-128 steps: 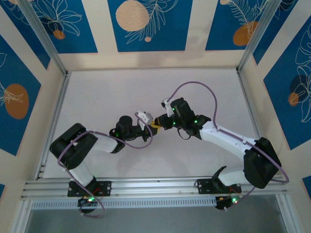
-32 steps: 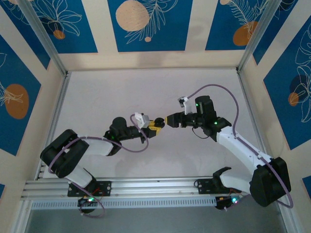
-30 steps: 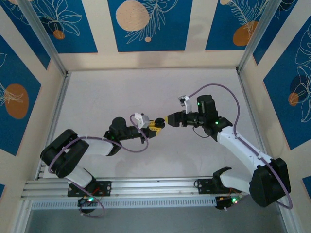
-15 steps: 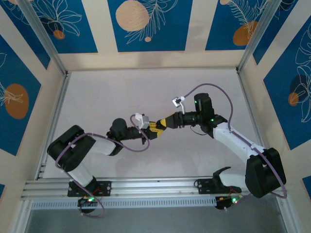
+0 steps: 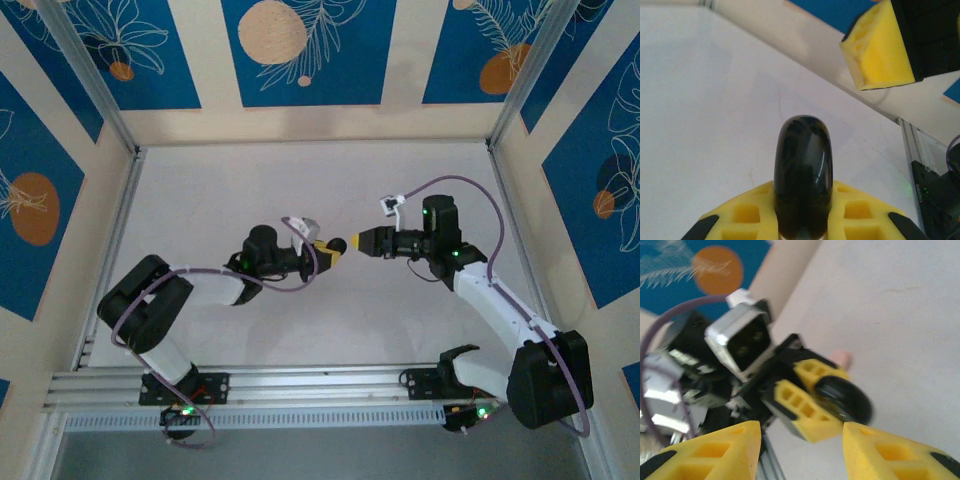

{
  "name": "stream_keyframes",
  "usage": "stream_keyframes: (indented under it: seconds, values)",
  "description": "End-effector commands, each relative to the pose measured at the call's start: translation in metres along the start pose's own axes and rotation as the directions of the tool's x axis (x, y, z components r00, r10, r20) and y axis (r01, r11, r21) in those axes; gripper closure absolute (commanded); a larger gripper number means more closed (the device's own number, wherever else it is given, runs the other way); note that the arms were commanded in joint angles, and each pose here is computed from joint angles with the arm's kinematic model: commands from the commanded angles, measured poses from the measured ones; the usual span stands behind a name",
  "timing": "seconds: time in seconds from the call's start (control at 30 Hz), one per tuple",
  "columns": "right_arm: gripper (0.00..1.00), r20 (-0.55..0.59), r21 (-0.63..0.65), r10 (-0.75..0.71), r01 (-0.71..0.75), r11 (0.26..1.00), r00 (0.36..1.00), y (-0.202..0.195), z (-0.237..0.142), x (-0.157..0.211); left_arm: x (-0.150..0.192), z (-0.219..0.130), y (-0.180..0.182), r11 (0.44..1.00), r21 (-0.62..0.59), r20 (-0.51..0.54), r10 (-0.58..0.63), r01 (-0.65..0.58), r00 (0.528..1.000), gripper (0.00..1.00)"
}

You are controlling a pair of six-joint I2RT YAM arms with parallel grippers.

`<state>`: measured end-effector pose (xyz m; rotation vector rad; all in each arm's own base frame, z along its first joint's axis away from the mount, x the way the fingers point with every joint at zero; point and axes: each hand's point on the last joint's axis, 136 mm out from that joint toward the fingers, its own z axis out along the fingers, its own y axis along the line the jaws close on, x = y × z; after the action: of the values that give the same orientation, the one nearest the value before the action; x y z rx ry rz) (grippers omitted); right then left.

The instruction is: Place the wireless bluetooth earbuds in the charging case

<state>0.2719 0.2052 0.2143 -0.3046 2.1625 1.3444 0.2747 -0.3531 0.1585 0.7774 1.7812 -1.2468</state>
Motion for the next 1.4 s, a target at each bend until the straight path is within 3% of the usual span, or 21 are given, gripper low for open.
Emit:
stream_keyframes:
  seconds: [0.0, 0.2, 0.37, 0.5, 0.63, 0.73, 0.9, 0.93, 0.97, 1.03, 1.2, 1.27, 1.37]
  values:
    - [0.53, 0.056, 0.209, 0.210, -0.217, 0.953, 0.976, -0.055, -0.012, 0.008, 0.027, 0.011, 0.022, 0.963, -0.120, -0.132, -0.256, 0.241, 0.958, 0.85]
    - [0.53, 0.087, 0.298, 0.299, -0.312, 0.902, 0.950, -0.080, -0.024, 0.018, 0.060, 0.023, 0.033, 0.870, -0.230, -0.292, -0.490, 0.437, 0.822, 0.87]
    - [0.53, 0.084, 0.304, 0.296, -0.308, 0.902, 0.951, -0.080, -0.025, 0.018, 0.083, 0.021, 0.041, 0.814, -0.351, -0.388, -0.576, 0.463, 0.719, 0.83]
    - [0.53, 0.082, 0.314, 0.289, -0.300, 0.901, 0.954, -0.081, -0.026, 0.018, 0.092, 0.013, 0.051, 0.791, -0.435, -0.417, -0.600, 0.430, 0.683, 0.79]
    - [0.53, 0.082, 0.331, 0.279, -0.290, 0.898, 0.957, -0.082, -0.028, 0.020, 0.094, -0.003, 0.066, 0.764, -0.522, -0.419, -0.616, 0.379, 0.667, 0.63]
    - [0.48, 0.093, 0.363, 0.257, -0.273, 0.891, 0.962, -0.087, -0.033, 0.019, 0.088, -0.020, 0.078, 0.746, -0.583, -0.409, -0.612, 0.322, 0.677, 0.41]
    - [0.36, 0.144, 0.469, 0.175, -0.222, 0.855, 0.974, -0.103, -0.052, 0.006, 0.058, -0.057, 0.094, 0.715, -0.666, -0.377, -0.568, 0.212, 0.732, 0.17]
    - [0.27, 0.157, 0.500, 0.151, -0.211, 0.840, 0.976, -0.107, -0.058, 0.002, 0.049, -0.067, 0.098, 0.703, -0.686, -0.360, -0.552, 0.188, 0.752, 0.08]
    - [0.01, 0.171, 0.538, 0.120, -0.195, 0.820, 0.978, -0.113, -0.065, -0.002, 0.038, -0.080, 0.103, 0.686, -0.710, -0.340, -0.532, 0.160, 0.775, 0.00]
    - [0.01, 0.203, 0.614, 0.056, -0.171, 0.771, 0.978, -0.126, -0.082, -0.011, 0.019, -0.107, 0.113, 0.637, -0.763, -0.291, -0.492, 0.111, 0.821, 0.00]
    - [0.01, 0.276, 0.742, -0.093, -0.150, 0.653, 0.957, -0.152, -0.123, -0.027, -0.032, -0.191, 0.133, 0.435, -0.900, -0.122, -0.290, 0.017, 0.949, 0.00]
    - [0.01, 0.303, 0.773, -0.136, -0.160, 0.614, 0.943, -0.160, -0.139, -0.029, -0.046, -0.229, 0.134, 0.307, -0.951, -0.080, -0.155, -0.029, 0.985, 0.00]
    - [0.01, 0.321, 0.815, -0.216, -0.153, 0.559, 0.922, -0.172, -0.158, -0.029, -0.053, -0.275, 0.133, 0.122, -0.990, -0.063, 0.022, -0.065, 0.998, 0.00]
